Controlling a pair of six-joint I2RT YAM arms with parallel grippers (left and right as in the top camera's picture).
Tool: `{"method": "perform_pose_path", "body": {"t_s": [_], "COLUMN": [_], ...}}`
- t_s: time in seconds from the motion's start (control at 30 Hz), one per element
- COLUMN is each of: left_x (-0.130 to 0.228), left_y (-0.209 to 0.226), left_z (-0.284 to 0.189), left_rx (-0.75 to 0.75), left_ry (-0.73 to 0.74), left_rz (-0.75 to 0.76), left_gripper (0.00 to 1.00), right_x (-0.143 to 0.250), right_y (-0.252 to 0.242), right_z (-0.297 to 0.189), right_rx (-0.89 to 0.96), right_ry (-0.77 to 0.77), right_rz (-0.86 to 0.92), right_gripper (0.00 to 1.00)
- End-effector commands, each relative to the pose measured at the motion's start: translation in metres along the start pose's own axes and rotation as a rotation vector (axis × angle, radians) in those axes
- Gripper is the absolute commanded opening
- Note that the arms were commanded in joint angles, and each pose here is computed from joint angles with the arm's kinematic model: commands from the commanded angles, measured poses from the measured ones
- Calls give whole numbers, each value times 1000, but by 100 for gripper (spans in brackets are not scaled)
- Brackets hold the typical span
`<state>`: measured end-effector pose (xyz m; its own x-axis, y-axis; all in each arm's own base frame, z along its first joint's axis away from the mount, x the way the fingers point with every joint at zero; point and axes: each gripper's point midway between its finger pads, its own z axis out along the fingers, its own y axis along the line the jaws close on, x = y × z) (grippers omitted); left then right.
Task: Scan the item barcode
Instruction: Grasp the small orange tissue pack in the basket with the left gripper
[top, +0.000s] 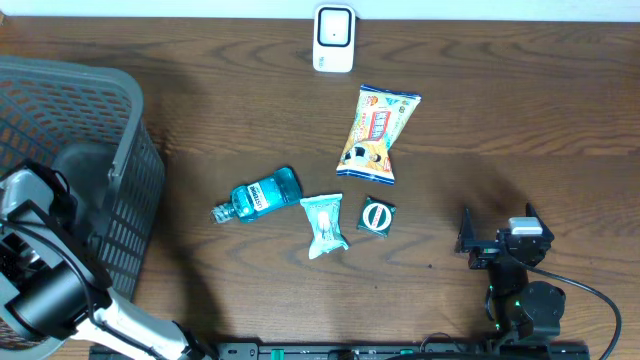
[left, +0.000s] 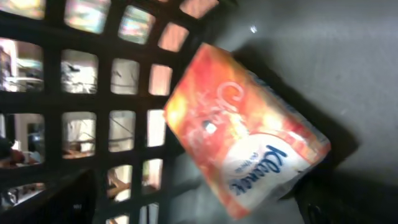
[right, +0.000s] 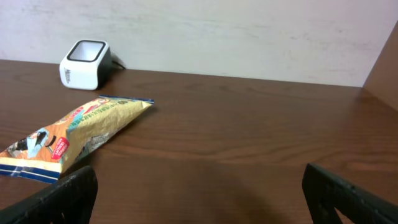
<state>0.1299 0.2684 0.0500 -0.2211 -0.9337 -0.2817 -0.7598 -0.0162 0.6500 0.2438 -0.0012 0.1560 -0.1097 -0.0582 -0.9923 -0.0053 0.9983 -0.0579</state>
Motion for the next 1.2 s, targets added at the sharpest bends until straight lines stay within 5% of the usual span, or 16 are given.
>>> {"method": "perform_pose_path", "body": {"t_s": [0.0,0.17,0.63,0.9,0.93,1.0,1.17], "left_x": [11,17,31,53,56,57,56], "left_y": [-9,-18,-39,-50,-52,-53,-52], "left_z": [6,6,34,46,46,46,45], "left_rx": [30,76,125,175,187,193,193], "left_ry": [62,94,42,80,94,98,97], "left_rz": [33,22,97,93,95,94,102], "left_gripper": [87,77,75,36,21,7,7], "right_x": [0,0,0,1,1,0,0], "right_y": [3,3,3,3,3,3,3], "right_z": [0,0,0,0,0,0,0], "right_rx": [-12,-12,-12,-12,-12,-12,-12], "right_ry": [-3,-3,-3,-3,-3,-3,-3], "right_rz": [-9,-10,-10,-10,-10,-9,-10], "right_gripper": [99,99,99,99,99,99,99]}}
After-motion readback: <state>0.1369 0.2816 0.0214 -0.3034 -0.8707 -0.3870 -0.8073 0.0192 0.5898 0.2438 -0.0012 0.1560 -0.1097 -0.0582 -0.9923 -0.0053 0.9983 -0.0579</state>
